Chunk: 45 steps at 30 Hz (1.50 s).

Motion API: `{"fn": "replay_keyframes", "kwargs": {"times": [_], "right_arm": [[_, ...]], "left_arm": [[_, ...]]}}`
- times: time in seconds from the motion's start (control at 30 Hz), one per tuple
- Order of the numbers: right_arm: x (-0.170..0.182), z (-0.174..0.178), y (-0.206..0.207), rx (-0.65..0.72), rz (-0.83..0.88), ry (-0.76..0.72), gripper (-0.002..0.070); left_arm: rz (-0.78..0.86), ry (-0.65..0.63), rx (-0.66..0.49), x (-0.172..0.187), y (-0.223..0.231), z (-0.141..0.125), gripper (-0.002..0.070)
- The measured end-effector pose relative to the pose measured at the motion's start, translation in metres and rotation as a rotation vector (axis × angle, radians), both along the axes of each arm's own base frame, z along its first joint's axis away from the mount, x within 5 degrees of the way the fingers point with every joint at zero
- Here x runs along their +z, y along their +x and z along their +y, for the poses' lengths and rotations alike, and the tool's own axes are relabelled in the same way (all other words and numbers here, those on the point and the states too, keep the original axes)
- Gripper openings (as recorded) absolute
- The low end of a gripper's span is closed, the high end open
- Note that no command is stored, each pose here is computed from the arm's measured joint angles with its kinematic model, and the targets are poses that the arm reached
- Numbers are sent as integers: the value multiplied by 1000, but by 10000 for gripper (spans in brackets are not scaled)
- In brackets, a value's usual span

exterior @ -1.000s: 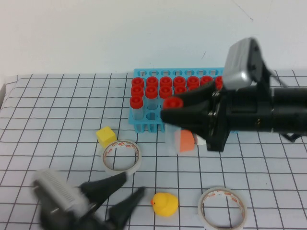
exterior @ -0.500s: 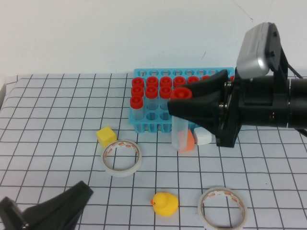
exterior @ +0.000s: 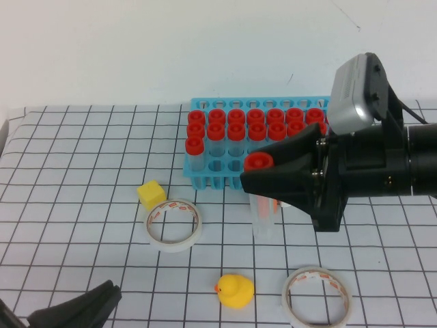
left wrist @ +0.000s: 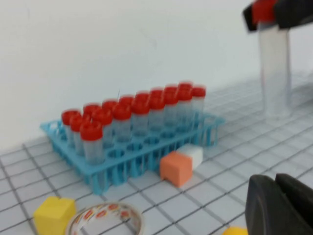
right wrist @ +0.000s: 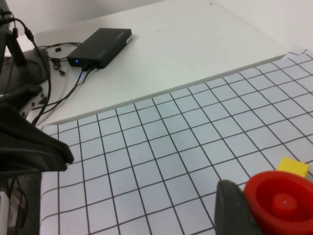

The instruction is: Place the test tubes

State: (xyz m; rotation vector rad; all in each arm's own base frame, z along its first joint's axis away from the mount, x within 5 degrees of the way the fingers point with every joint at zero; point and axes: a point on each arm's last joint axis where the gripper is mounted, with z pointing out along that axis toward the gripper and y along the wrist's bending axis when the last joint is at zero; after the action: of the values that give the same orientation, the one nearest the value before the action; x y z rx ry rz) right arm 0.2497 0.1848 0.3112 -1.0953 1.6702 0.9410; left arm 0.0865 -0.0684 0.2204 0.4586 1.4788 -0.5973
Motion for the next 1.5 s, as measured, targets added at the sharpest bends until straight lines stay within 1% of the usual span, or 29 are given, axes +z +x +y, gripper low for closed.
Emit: {"fn": "replay_keyframes", "kwargs": {"times": [0.13,0.4,0.6,0.8,0.97,1.13,1.33,1.5], "right_arm": [[0,0,0,2,1,-2,286],[-2,0,-1,9,-4,-20,286],[-2,-1,-1,11,-7,-27,286],[-2,-1,-1,11,-7,-27,286],[-4,0,0,15,2,-27,286],[-9,2,4,11,27,-21,286],[-4,4,6,-12,21,53,286],[2,4,9,-24,-32,107,286]], "left_arm": [[11,72,3,10,-1,1,0],[59,150,20,5,-14,13,0],[10,116,36,9,-29,26,0],[21,118,53,4,-40,35,0],[-19,86,53,7,-43,38,0],[-23,83,53,8,-43,38,0],[-23,83,53,8,-43,38,0],[-23,83,53,8,-43,38,0]]}}
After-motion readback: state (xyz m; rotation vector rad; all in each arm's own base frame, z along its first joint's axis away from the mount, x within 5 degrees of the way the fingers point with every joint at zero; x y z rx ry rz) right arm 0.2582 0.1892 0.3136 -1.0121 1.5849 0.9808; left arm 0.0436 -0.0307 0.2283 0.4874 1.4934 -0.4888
